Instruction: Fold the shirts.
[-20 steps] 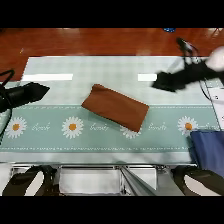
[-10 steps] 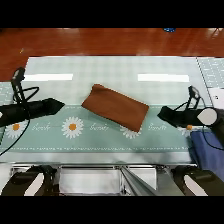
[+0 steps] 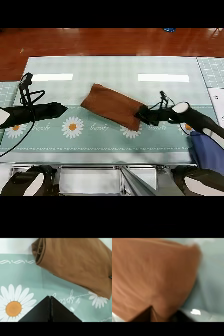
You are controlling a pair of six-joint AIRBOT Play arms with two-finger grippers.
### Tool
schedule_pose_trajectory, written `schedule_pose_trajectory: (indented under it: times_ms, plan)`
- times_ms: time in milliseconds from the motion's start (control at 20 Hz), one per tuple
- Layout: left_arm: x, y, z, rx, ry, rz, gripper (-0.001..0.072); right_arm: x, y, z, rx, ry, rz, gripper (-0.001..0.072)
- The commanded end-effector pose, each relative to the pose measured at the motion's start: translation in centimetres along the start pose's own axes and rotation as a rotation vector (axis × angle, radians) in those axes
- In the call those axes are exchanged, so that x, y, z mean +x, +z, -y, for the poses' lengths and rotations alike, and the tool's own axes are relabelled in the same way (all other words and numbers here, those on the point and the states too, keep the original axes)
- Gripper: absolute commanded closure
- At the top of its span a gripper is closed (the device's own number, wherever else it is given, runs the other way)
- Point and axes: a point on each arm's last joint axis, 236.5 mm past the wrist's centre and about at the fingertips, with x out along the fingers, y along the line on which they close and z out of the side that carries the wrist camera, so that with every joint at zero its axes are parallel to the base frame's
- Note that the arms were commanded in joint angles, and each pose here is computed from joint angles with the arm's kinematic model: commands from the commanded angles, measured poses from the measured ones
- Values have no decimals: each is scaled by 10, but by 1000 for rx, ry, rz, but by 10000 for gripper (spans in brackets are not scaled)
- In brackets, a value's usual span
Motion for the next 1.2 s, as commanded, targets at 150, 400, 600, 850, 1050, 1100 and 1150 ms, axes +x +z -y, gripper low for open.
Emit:
schedule_pose_trajectory:
  times_ms: [150, 400, 600, 850, 1050, 1100, 1150]
  plan:
    - [10, -5, -7, -21, 8, -37, 683, 8, 36, -114, -236, 243, -35, 687]
    - [22, -10, -15, -48, 19, -77, 683, -78, 103, -222, -483, 251, 155, 687]
    - [23, -9, -17, -50, 23, -75, 683, -179, 151, -241, -538, 168, 281, 687]
    - [24, 4, -20, -48, 34, -22, 683, -292, 173, -189, -391, 47, 384, 687]
    - [24, 10, -21, -40, 40, 6, 683, -367, 152, -108, -161, -151, 447, 689]
    - [24, 13, -22, -39, 43, 17, 683, -380, 141, -89, -111, -185, 455, 689]
    - [24, 15, -22, -39, 45, 27, 683, -390, 130, -72, -65, -212, 462, 689]
